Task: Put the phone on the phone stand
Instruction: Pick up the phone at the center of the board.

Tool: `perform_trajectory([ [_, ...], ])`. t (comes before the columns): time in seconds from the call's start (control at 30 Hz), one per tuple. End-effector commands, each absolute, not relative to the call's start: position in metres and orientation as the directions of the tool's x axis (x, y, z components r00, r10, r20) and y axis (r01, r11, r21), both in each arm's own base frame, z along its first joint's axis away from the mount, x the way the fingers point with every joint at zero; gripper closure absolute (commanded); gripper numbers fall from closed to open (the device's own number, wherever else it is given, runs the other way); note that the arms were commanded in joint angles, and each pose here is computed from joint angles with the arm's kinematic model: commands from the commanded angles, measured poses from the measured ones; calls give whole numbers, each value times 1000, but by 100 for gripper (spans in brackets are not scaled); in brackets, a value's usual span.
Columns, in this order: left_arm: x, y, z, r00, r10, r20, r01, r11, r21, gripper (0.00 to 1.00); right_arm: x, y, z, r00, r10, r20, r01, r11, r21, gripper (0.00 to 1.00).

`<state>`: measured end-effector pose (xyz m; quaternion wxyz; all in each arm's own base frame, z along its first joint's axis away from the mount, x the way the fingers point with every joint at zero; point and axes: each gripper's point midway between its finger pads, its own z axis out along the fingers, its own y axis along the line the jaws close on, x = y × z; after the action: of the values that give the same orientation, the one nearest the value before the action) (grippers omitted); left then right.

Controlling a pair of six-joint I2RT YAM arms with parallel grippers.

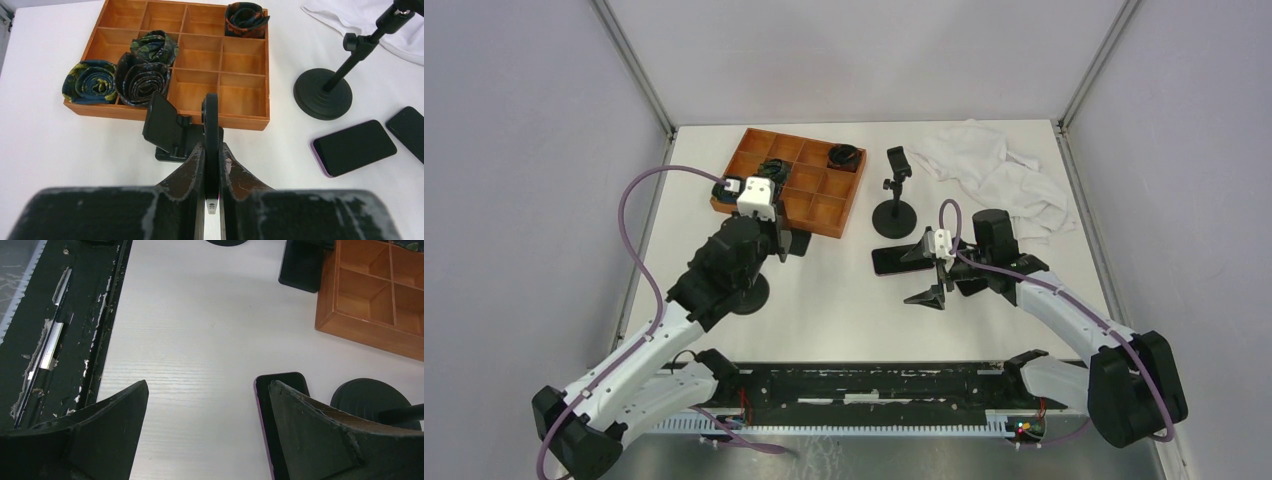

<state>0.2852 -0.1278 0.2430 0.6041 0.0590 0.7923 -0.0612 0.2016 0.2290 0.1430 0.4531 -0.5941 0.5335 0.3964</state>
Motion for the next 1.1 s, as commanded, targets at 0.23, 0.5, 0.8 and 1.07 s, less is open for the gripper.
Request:
perform_trajectory([
  [0.23,294,-124,269,-170,-40,-985,153,986,-67,98,206,230,144,152,-272,-950,-988,-32,-149,3],
  [0.5,293,-121,265,-180,-40,-983,139,988,-65,98,206,229,143,147,-275,-950,-989,-31,-144,3],
  [0.8,294,-118,267,-175,-37,-984,126,990,-60,98,205,230,144,146,-272,-951,-989,-35,-142,3],
  [1.07,299,-117,315,-142,45,-989,139,990,25,98,205,230,145,145,-269,-952,-989,-38,-140,3],
])
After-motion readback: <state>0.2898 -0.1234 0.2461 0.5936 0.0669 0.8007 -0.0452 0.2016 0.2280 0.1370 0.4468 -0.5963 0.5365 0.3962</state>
